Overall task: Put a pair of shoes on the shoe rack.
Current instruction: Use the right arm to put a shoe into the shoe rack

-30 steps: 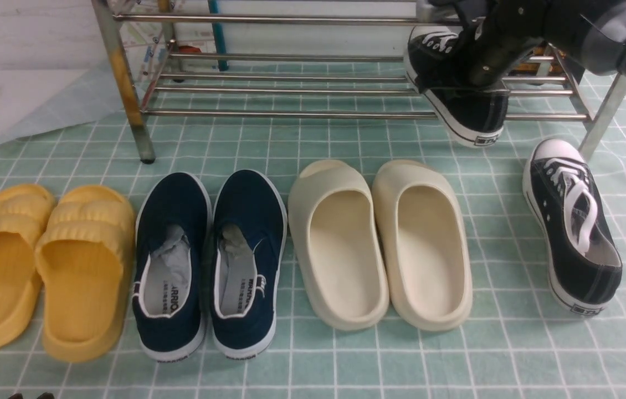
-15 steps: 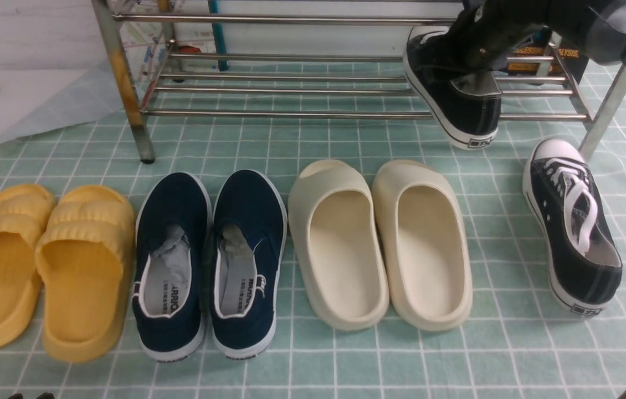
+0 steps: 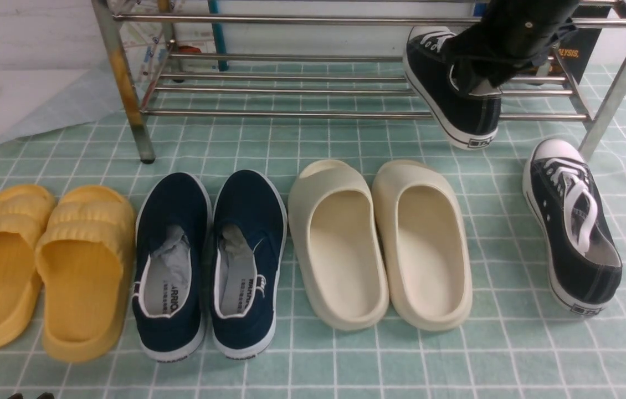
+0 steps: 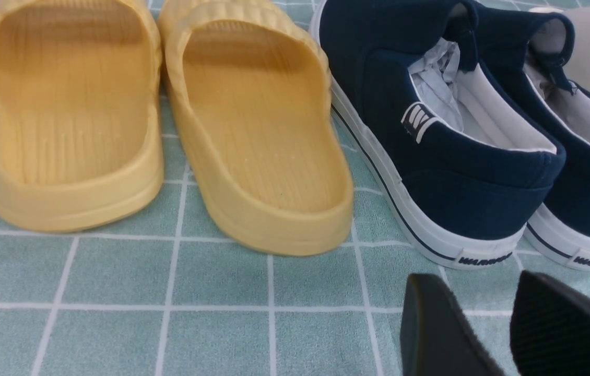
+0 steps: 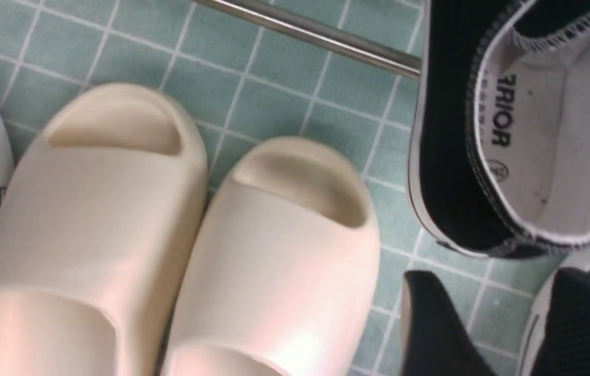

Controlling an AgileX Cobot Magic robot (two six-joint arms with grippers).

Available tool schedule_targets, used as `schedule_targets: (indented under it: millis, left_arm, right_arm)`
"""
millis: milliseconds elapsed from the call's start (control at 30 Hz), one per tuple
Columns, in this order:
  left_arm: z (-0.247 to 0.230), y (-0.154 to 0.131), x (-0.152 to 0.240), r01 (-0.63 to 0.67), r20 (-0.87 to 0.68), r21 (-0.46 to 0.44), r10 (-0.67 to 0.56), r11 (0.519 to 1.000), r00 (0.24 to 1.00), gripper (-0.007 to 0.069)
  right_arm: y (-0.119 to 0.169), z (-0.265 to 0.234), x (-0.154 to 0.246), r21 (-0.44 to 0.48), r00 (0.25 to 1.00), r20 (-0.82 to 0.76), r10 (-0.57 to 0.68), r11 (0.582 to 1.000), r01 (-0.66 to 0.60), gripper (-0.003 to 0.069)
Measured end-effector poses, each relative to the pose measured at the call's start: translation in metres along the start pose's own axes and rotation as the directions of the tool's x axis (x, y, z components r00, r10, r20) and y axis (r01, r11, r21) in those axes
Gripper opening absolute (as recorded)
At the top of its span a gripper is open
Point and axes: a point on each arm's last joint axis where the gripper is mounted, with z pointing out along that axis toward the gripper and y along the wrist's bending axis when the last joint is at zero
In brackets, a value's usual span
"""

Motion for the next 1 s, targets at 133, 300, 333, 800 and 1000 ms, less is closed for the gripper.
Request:
schedule_targets:
  millis: [133, 300, 333, 800, 1000]
  left_arm:
    - [0.000, 0.000, 0.000, 0.000, 0.000, 0.000, 0.000, 1.000, 1.000, 0.0239]
    - [0.000, 0.000, 0.000, 0.000, 0.000, 0.000, 0.000, 1.000, 1.000, 0.0239]
    - [0.000, 0.000, 0.000, 0.000, 0.000, 0.000, 0.000, 1.000, 1.000, 0.0239]
    - [0.000, 0.000, 0.000, 0.000, 0.000, 0.000, 0.000, 1.000, 1.000, 0.0239]
    - [0.000, 0.000, 0.000, 0.000, 0.000, 0.000, 0.000, 1.000, 1.000, 0.0239]
  right_arm:
    - [-0.011, -0.008, 0.015, 0.094, 0.999, -0.005, -0.050, 0.994, 0.050, 0.0168]
    - [-0.026, 0.019, 0.030, 0.224, 0.990, -0.055, -0.131, 0.964, 0.140, 0.0000]
    - [-0.027, 0.027, 0.032, 0.235, 0.988, -0.054, -0.145, 0.960, 0.154, -0.0003]
    - [-0.031, 0.086, 0.038, 0.243, 0.986, -0.013, -0.166, 0.956, 0.164, -0.0003]
    - [-0.028, 0.085, 0.039, 0.208, 0.990, -0.008, -0.138, 0.968, 0.137, -0.0003]
